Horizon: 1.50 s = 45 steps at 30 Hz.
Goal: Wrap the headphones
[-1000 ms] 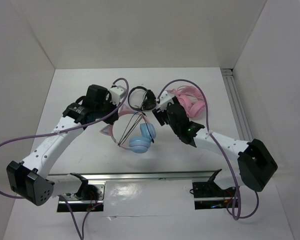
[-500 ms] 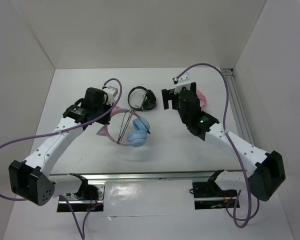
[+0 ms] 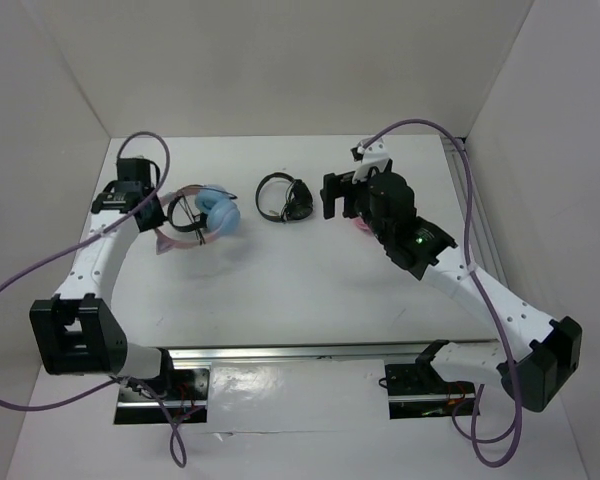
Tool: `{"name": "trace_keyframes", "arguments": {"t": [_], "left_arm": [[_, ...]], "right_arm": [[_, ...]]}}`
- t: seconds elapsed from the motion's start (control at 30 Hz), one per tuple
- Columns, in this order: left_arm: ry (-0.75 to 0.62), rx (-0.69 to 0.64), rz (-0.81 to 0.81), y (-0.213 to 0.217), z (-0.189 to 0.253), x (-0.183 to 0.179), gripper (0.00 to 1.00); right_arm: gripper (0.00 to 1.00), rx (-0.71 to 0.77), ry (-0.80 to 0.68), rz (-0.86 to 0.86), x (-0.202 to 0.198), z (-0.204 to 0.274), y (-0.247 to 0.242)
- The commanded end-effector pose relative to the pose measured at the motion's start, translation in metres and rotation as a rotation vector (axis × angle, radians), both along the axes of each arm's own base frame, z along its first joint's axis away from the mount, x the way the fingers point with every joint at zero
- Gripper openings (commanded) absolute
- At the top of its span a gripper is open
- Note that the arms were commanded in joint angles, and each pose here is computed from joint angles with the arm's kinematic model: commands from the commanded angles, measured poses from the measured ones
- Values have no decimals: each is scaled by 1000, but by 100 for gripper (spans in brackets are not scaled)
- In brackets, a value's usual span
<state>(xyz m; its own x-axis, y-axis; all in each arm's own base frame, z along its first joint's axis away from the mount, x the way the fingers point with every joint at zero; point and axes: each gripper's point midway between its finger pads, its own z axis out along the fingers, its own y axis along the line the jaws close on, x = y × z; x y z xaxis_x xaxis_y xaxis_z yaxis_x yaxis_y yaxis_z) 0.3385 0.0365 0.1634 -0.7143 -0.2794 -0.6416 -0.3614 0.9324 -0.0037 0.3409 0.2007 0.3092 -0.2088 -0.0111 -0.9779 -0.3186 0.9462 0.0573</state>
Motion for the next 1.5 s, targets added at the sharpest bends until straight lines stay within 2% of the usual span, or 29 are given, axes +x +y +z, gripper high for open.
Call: {"name": "trace_keyframes", "arguments": {"t": [0.0,0.1,0.2,0.23,0.3,0.33,0.37,0.57,0.77,1.03,1.17,1.27,1.33,1.47], "left_arm": [[-204,-34,233,39,53,39,0],[-205,-53,393,77,49,52,0],[-227,-15,501,104,49,73,0],[-166,-3,536,114,25,80,0],[-90,-8,624,127,3,79,0],[-96,-9,669,140,8,84,0],[-41,-21,705,146,-16,88,0],[-23,-31,851,189,-40,85,0],[12,-38,925,208,-70,62,0],[19,-92,883,197,-90,65,0],[50,-109,876,190,-99,57,17],[57,-133,875,182,-100,49,19],[42,-147,878,180,-98,48,31],[22,-174,852,173,-90,47,42]], "right_arm": [[100,15,36,74,-9,-9,17],[100,4,53,101,-13,-18,25],[100,0,64,134,-17,-24,35],[100,-4,74,146,-19,-30,36],[100,-5,74,173,-25,-30,45],[100,-5,74,173,-25,-30,45],[100,-10,83,194,-28,-33,51],[100,-49,100,227,-37,-46,70],[100,-93,94,213,-39,-53,74],[100,-99,90,228,-44,-53,83],[100,-102,87,242,-50,-52,88],[100,-100,75,231,-50,-47,89],[100,-93,68,231,-49,-43,90],[100,-87,61,252,-55,-38,96]]}}
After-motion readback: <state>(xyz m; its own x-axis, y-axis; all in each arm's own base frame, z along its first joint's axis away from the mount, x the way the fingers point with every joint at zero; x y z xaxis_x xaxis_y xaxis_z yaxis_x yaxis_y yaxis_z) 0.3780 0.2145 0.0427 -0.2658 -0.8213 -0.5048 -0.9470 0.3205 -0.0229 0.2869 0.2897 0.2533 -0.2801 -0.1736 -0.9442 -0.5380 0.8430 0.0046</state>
